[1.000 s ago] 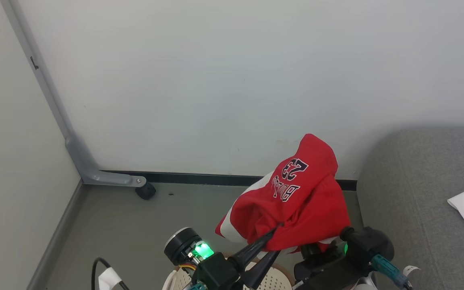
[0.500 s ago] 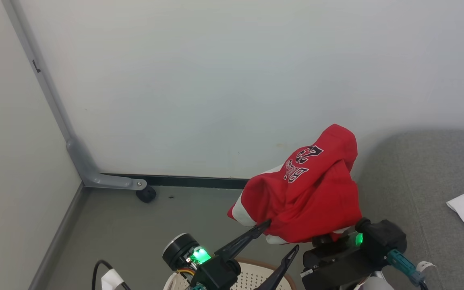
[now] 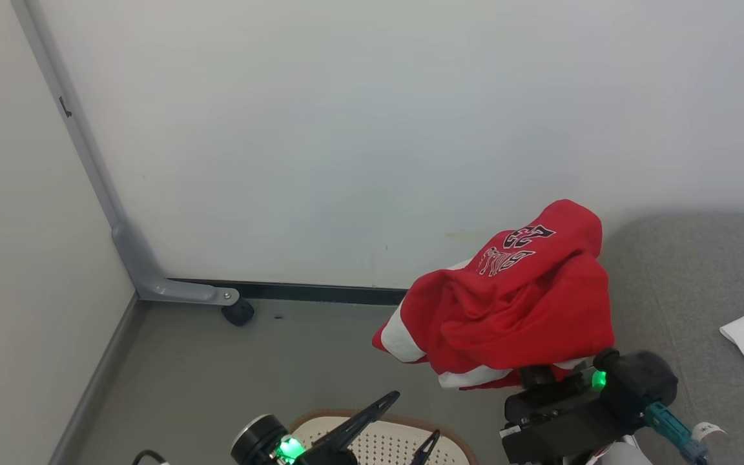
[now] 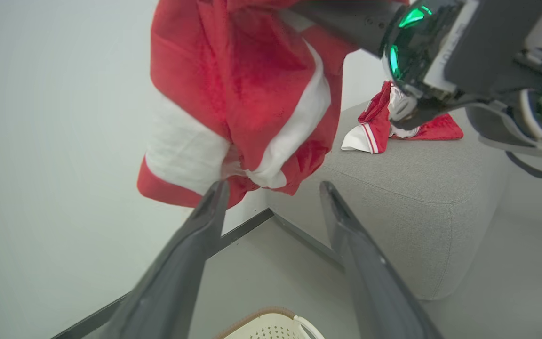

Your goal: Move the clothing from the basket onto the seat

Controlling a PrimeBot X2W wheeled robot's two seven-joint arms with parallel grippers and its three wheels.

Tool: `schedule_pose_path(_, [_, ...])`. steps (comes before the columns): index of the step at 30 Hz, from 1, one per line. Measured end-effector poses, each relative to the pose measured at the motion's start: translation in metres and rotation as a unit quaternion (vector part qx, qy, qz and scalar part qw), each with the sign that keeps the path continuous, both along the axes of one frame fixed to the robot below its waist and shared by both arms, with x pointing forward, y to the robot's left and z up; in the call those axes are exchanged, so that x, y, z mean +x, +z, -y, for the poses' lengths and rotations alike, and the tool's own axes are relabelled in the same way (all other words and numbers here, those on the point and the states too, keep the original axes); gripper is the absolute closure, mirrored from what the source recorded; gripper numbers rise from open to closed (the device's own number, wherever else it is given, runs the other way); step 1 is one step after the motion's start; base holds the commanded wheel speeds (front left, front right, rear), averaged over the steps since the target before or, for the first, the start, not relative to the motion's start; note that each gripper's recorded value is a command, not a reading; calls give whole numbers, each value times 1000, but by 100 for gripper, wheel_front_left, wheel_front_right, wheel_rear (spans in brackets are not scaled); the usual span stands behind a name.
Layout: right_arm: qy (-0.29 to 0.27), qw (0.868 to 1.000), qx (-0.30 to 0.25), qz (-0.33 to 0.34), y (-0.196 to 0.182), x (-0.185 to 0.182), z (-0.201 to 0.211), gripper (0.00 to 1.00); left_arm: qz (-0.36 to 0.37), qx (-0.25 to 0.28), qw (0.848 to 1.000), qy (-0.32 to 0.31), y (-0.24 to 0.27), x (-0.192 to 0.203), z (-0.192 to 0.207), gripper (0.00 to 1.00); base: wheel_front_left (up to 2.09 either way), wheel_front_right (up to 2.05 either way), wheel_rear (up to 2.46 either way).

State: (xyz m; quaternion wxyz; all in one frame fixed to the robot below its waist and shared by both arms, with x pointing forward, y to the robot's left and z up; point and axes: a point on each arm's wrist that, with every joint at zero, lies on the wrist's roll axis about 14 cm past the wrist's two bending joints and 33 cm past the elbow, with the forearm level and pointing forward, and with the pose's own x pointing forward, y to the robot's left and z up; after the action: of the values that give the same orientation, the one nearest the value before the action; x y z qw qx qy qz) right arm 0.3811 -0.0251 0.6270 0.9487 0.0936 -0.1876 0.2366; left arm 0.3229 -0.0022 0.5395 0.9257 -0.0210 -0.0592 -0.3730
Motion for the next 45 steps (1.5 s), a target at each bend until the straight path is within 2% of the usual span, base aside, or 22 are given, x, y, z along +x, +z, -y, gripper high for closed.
schedule_pose_path(21, [-32,999,-4,7,-2,-2,25,100,-72,48,996,4,-60,-23,-15,0,0,0,0])
schedule_pose_path(27, [-44,999,-10,10,-2,-4,32,100,-89,42,995,13,-68,-24,-19,0,0,0,0])
schedule_pose_path(35, [-84,996,-16,4,-8,-7,59,100,-97,29,995,5,-68,-23,-8,0,0,0,0])
schedule_pose_path(45, [-146,989,-24,-4,-17,-17,102,100,-97,24,994,-37,-65,-25,16,0,0,0,0])
